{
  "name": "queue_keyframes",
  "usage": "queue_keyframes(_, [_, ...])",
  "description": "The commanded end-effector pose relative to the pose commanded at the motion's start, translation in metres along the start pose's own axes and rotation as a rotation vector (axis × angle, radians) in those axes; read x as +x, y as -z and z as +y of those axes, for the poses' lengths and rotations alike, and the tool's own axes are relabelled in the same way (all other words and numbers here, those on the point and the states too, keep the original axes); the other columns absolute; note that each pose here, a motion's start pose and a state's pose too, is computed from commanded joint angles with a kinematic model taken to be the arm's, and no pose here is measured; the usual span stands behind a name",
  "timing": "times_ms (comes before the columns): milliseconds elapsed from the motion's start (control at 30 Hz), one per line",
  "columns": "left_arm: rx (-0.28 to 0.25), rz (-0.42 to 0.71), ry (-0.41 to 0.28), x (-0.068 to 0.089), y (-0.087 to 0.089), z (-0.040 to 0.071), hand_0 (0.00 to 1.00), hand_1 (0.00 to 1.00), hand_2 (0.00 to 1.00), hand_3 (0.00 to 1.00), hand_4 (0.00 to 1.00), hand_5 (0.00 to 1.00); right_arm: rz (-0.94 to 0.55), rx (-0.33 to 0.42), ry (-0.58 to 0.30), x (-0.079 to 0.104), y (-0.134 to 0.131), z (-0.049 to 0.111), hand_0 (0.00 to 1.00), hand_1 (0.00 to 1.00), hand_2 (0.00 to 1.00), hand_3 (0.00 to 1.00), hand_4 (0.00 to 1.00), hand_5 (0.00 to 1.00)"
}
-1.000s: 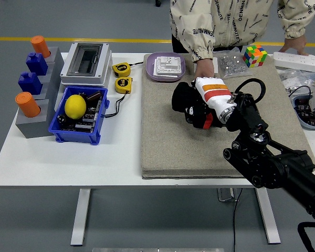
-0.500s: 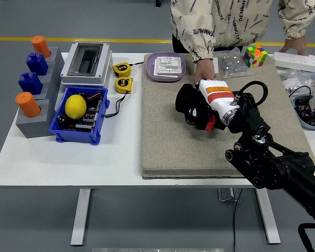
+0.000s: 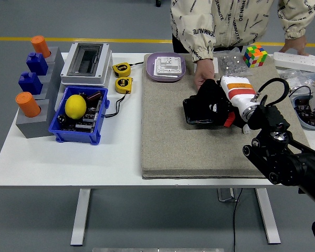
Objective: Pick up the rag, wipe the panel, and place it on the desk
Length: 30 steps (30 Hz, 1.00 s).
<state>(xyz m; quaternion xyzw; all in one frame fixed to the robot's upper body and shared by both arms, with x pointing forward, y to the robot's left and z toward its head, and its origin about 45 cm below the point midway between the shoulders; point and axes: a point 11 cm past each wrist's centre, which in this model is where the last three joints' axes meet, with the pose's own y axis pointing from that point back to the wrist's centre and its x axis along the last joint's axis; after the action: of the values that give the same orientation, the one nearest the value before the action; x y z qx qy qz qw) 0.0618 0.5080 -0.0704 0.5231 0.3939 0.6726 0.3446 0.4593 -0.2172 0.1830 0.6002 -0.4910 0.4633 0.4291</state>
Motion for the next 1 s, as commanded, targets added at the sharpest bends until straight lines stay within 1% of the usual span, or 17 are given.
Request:
queue_keyframes(300, [0.002,0.007,0.003,-0.001,0.001,0.0,0.636,0.658,0.683,0.573,0.613,0.507,0.047,-0.072,-0.014,0.011,-0.043,0.005,0.177,0.281,0.329,0.329,0.883,0.053])
queue_keyframes(400, [0.0,0.009,0.004,-0.001,0.0,0.0,0.635,0.658,0.682,0.572,0.612,0.507,0.071,-0.094,-0.018,0.017,-0.059,0.009,0.177,0.281,0.329,0.329,0.883,0.053])
queue_keyframes(733, [-0.001,0.014,0.005,-0.003,0.0,0.0,0.635,0.658,0.683,0.572,0.612,0.507,0.134,-0.15,-0.021,0.031,-0.102,0.021,0.177,0.281,0.329,0.329,0.884,0.053])
queue_keyframes(867, [0.0,0.014,0.007,-0.003,0.0,0.0,0.634,0.658,0.682,0.572,0.612,0.507,0.133,-0.165,-0.024,0.034,-0.11,0.023,0.177,0.281,0.329,0.329,0.884,0.052])
queue_keyframes(1000, [-0.001,0.015,0.009,-0.004,-0.001,0.0,0.635,0.658,0.684,0.572,0.612,0.507,0.117,-0.171,-0.022,0.033,-0.111,0.024,0.178,0.28,0.329,0.329,0.884,0.052])
